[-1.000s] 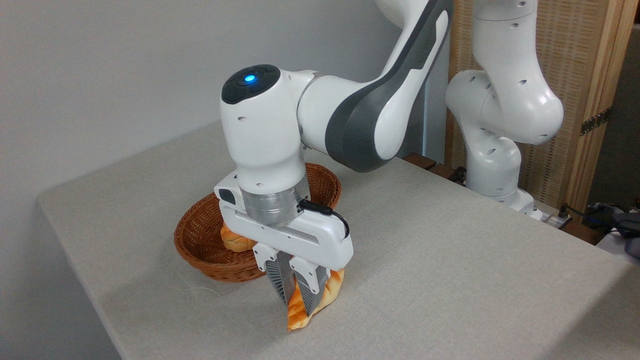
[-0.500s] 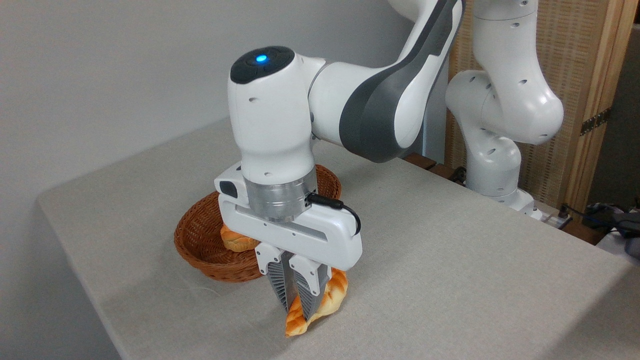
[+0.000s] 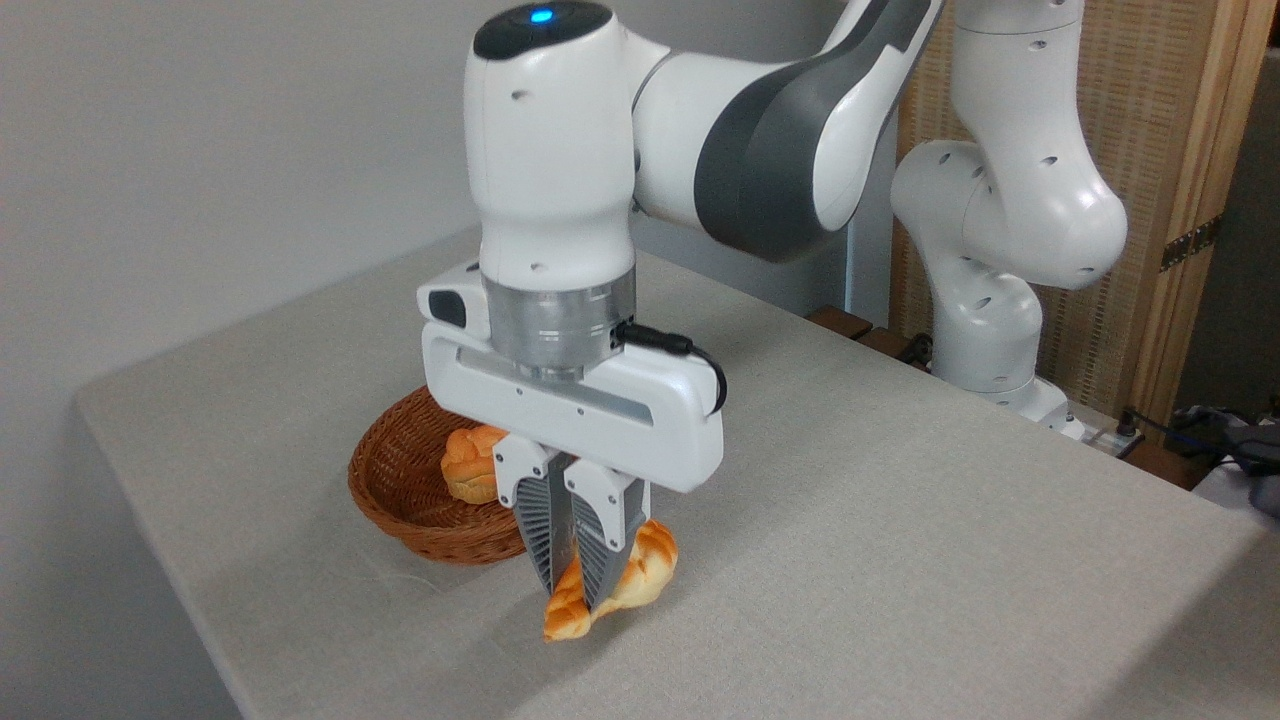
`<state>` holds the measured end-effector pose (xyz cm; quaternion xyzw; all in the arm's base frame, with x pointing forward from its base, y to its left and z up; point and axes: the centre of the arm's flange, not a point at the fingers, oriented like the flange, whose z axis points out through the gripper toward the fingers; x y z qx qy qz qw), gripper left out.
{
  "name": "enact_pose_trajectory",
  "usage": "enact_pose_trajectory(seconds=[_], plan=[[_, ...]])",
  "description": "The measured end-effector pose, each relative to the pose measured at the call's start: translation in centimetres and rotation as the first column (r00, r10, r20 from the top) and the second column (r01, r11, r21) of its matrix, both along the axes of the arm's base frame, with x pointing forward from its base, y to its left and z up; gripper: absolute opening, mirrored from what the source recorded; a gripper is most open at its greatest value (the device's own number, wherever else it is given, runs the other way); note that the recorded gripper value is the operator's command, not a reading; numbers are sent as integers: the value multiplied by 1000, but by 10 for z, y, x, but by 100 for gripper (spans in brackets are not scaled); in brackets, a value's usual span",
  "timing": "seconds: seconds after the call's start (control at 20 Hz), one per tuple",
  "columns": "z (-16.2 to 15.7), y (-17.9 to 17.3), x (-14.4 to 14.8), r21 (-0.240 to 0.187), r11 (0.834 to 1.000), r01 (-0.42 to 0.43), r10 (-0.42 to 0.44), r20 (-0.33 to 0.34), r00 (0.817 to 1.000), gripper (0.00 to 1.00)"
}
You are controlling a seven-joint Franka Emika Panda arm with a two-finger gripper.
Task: Put bread into the basket
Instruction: 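Lift the braided bread and carry it over the basket, then lower the bread onto the bun in the basket and open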
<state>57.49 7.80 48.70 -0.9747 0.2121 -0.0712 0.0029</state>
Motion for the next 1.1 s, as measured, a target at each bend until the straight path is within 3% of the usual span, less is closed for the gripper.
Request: enact_pose_trajectory(seconds=[0.45, 0.6, 0.9, 1.1], plan=[[46, 5, -7, -64, 998, -29, 34, 89, 995, 25], [55, -5, -10, -84, 996, -15, 23, 90, 996, 25], [62, -65, -9, -110, 991, 83, -75, 73, 995, 25], [60, -121, -14, -111, 978, 178, -174, 40, 984, 29]])
